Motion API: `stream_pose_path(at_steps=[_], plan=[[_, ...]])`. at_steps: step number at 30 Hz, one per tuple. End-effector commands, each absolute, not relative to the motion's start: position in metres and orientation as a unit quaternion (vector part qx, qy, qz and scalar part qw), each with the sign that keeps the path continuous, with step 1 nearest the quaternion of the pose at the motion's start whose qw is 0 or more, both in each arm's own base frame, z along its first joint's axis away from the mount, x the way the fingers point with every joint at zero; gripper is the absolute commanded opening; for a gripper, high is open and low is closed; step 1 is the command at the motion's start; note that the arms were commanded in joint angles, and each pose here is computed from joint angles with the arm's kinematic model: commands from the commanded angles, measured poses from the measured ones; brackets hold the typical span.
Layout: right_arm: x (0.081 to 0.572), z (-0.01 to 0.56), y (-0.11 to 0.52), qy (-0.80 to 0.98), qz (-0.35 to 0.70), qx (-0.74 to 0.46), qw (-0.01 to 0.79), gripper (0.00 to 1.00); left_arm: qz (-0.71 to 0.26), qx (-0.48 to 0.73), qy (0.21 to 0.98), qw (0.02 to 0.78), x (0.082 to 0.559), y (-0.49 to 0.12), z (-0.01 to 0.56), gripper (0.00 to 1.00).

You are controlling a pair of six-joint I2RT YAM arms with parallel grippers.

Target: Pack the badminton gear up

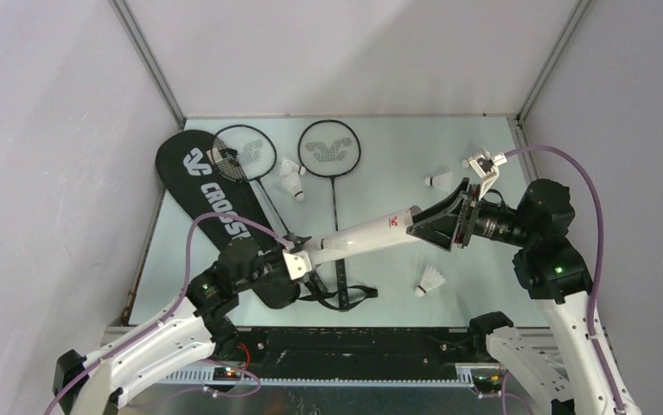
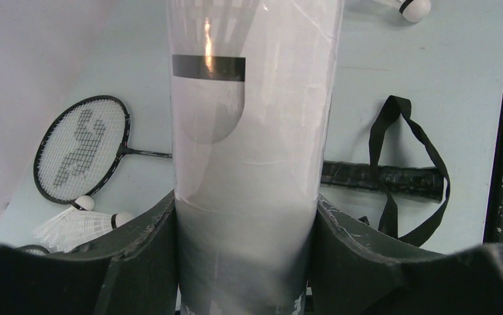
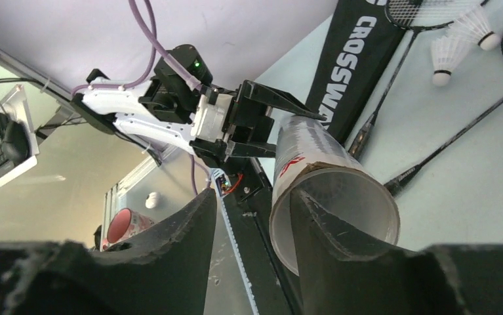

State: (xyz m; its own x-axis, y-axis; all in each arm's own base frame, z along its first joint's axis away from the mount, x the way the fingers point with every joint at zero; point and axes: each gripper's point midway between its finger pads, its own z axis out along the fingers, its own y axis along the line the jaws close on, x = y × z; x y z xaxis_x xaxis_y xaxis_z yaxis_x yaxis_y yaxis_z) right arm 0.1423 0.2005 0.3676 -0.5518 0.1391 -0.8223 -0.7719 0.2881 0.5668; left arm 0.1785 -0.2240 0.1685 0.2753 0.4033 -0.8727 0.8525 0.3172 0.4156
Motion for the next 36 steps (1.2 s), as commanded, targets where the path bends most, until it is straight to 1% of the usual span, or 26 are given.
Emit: stream_pose_path(at_steps=[1,3,6,10,13,14,15,16,17,19,20,25,31,36], plan=[[0.14,0.366,0.202,0.701,0.527,-0.239,0.418,0.46,-0.199,0.539,0.517,0.634,0.182,-0.234,0.217,0.43],[0.137,0.367,0.2,0.703,0.519,-0.243,0.421,0.48,-0.198,0.538,0.518,0.634,0.183,-0.234,0.217,0.43],[0.134,0.372,0.198,0.698,0.514,-0.245,0.434,0.48,-0.197,0.538,0.519,0.634,0.183,-0.234,0.217,0.43],[0.13,0.372,0.199,0.697,0.522,-0.248,0.425,0.42,-0.198,0.538,0.518,0.635,0.183,-0.234,0.217,0.43],[0.128,0.371,0.204,0.697,0.528,-0.253,0.414,0.34,-0.198,0.538,0.519,0.634,0.183,-0.234,0.218,0.43],[0.129,0.37,0.205,0.698,0.528,-0.254,0.412,0.33,-0.198,0.538,0.519,0.634,0.183,-0.234,0.218,0.43],[0.128,0.37,0.206,0.697,0.529,-0.257,0.411,0.29,-0.197,0.538,0.519,0.634,0.183,-0.234,0.218,0.43],[0.128,0.369,0.207,0.697,0.53,-0.257,0.409,0.23,-0.197,0.537,0.52,0.634,0.184,-0.233,0.218,0.43],[0.128,0.37,0.209,0.696,0.53,-0.259,0.409,0.2,-0.196,0.537,0.52,0.635,0.184,-0.233,0.219,0.43],[0.129,0.37,0.21,0.695,0.529,-0.26,0.412,0.05,-0.195,0.536,0.521,0.635,0.184,-0.232,0.219,0.42],[0.13,0.371,0.21,0.696,0.528,-0.255,0.413,0.0,-0.194,0.536,0.52,0.636,0.184,-0.232,0.219,0.42],[0.138,0.378,0.196,0.707,0.484,-0.239,0.456,0.0,-0.178,0.528,0.525,0.644,0.187,-0.226,0.216,0.39],[0.137,0.406,0.166,0.695,0.447,-0.214,0.521,0.0,-0.156,0.51,0.529,0.661,0.192,-0.216,0.213,0.36],[0.132,0.421,0.155,0.677,0.448,-0.212,0.545,0.0,-0.143,0.505,0.534,0.663,0.195,-0.211,0.21,0.32]])
